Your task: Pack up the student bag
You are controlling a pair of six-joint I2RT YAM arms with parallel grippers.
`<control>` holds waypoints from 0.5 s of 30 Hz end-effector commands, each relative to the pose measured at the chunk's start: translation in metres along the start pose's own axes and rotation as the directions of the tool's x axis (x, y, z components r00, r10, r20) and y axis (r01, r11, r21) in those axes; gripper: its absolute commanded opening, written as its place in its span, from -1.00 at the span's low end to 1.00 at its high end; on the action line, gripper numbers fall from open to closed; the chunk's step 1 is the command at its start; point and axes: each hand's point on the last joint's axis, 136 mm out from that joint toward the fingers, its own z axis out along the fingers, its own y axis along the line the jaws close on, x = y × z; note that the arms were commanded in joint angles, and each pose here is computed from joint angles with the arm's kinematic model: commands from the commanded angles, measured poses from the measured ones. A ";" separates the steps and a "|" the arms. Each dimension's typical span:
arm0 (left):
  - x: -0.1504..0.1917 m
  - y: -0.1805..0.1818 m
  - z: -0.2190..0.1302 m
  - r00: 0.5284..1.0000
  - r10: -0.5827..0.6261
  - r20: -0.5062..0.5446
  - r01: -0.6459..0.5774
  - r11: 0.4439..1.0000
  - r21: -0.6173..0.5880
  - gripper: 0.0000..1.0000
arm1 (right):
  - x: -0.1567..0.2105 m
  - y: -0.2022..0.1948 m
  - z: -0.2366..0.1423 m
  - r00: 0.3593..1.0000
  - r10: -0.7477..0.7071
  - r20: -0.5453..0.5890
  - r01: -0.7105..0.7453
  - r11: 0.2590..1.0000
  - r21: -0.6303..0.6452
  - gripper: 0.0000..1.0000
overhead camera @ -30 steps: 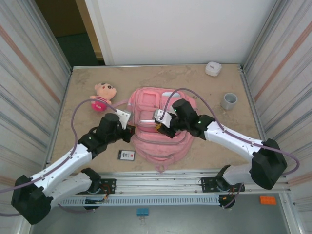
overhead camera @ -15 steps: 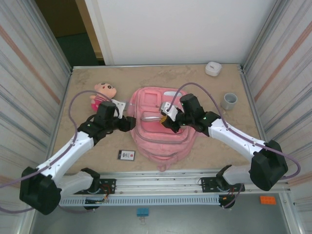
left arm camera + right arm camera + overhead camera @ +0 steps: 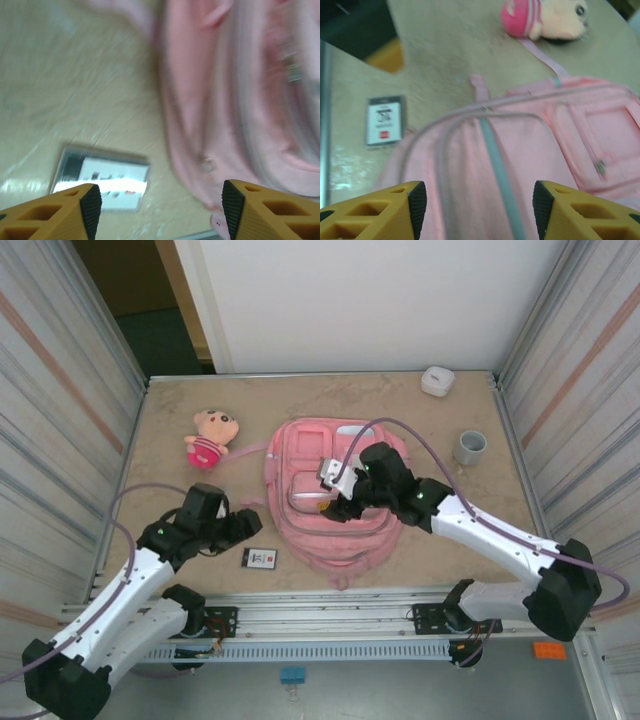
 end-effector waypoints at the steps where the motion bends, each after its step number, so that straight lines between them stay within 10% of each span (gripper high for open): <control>1: 0.026 0.022 0.011 0.975 -0.208 -0.075 0.206 0.978 -0.033 0.31 | -0.004 0.018 -0.004 1.000 -0.023 0.017 0.023 1.000 0.004 0.21; 15: 0.024 0.027 0.054 0.960 -0.272 -0.063 0.274 0.962 0.014 0.30 | 0.003 0.066 0.020 1.000 -0.019 0.006 0.019 0.996 -0.087 0.32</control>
